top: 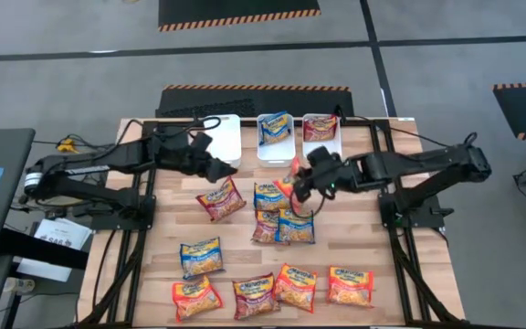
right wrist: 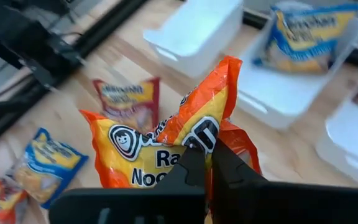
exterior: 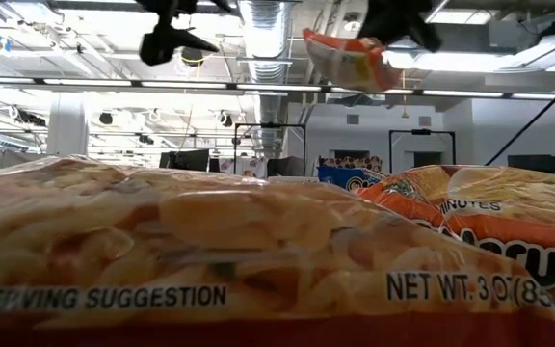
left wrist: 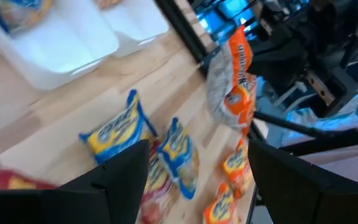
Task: Sort Maruchan noodles
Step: Put the top orange noodle soup pack into the left white bin
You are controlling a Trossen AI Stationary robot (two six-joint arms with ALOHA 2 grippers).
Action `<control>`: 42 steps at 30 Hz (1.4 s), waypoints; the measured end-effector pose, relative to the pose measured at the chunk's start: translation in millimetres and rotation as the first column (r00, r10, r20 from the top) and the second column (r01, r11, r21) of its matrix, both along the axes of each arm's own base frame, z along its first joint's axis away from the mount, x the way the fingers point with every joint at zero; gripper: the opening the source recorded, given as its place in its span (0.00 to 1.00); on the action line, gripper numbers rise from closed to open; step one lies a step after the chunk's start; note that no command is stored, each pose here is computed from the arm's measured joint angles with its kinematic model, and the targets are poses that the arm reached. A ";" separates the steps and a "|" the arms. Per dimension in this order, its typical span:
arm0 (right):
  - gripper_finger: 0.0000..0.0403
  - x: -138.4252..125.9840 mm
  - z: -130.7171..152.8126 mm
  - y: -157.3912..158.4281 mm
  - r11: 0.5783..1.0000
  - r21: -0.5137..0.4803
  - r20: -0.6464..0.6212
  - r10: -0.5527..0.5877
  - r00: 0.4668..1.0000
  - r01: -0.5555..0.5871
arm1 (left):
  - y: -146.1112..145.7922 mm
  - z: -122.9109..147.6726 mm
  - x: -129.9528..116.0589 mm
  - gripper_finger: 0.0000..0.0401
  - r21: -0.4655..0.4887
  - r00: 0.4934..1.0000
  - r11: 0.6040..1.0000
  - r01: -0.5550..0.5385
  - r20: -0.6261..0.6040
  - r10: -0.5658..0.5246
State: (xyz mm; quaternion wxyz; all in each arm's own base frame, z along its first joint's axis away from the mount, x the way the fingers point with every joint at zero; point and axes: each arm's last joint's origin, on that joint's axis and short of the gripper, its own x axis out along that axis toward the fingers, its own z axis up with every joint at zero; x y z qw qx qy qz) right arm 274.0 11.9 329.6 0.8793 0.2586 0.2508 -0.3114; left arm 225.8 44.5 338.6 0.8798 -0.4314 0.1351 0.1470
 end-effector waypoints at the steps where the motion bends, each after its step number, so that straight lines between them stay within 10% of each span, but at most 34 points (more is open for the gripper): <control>1: 0.02 1.8 1.5 -4.7 1.000 -0.006 0.012 0.009 1.000 -0.009 | 1.0 -0.9 4.8 0.64 0.002 1.000 1.000 0.000 0.012 0.000; 42: 0.02 6.7 12.4 -73.2 0.998 -0.048 0.106 -0.042 0.993 0.048 | 43.0 -49.7 120.0 0.64 0.000 0.993 1.000 -0.011 0.120 0.011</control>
